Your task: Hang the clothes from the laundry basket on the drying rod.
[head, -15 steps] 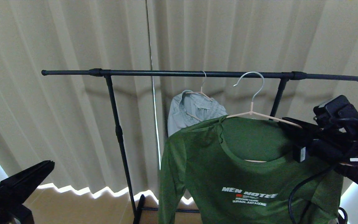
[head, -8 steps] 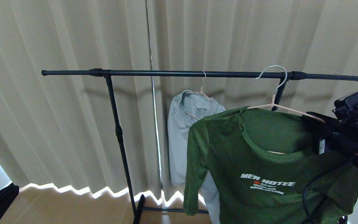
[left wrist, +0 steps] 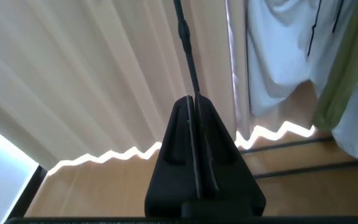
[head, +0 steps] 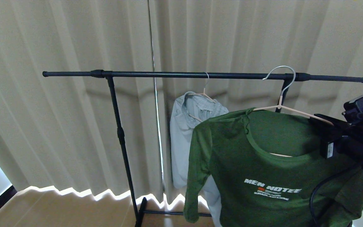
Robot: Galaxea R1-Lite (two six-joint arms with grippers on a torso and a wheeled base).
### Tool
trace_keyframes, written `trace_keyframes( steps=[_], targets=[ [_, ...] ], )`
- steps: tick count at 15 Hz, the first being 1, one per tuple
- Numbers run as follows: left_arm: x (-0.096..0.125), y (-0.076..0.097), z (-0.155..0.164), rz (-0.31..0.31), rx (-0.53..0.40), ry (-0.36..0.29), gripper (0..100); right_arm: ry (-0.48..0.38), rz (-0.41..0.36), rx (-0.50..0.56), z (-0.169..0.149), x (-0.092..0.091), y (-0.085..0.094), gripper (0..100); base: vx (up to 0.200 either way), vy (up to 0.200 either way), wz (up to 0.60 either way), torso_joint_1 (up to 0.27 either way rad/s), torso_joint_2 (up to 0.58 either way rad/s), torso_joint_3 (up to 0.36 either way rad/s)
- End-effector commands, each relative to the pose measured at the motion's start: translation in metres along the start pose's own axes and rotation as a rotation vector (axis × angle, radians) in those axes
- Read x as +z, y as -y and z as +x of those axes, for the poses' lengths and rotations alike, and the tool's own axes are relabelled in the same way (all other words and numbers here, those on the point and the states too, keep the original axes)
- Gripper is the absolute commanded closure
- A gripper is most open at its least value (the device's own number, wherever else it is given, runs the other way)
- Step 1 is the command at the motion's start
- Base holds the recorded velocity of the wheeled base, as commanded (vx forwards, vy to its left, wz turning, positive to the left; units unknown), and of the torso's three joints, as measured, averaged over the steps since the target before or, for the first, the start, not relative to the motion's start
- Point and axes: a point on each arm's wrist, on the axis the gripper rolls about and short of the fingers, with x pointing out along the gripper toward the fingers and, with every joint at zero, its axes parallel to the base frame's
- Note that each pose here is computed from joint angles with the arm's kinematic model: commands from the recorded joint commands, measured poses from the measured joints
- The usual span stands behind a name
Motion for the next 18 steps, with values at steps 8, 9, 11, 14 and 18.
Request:
trace_keyframes(
  steps=[8, 9, 11, 14, 18],
  targets=[
    [-0.012, 0.006, -0.003, -0.121, -0.108, 0.157, 100, -0.173, 0.001, -0.236, -0.003, -0.025, 0.04, 100, 0.0, 0.0, 0.0, 0.0, 0.0, 0.0],
    [-0.012, 0.007, -0.004, -0.171, -0.162, 0.165, 100, -0.19, 0.002, -0.28, -0.005, -0.027, 0.044, 100, 0.0, 0.0, 0.0, 0.0, 0.0, 0.0],
    [-0.012, 0.008, -0.004, -0.219, -0.177, 0.159, 100, -0.218, 0.005, -0.364, -0.009, -0.031, 0.057, 100, 0.0, 0.0, 0.0, 0.0, 0.0, 0.0],
    [-0.012, 0.009, -0.004, -0.168, -0.1, 0.149, 100, -0.25, -0.002, -0.422, -0.012, -0.037, 0.068, 100, 0.0, 0.0, 0.0, 0.0, 0.0, 0.0],
    [-0.022, 0.014, -0.009, -0.125, -0.024, 0.129, 100, -0.27, 0.002, -0.433, -0.016, -0.042, 0.069, 100, 0.0, 0.0, 0.0, 0.0, 0.0, 0.0]
  ],
)
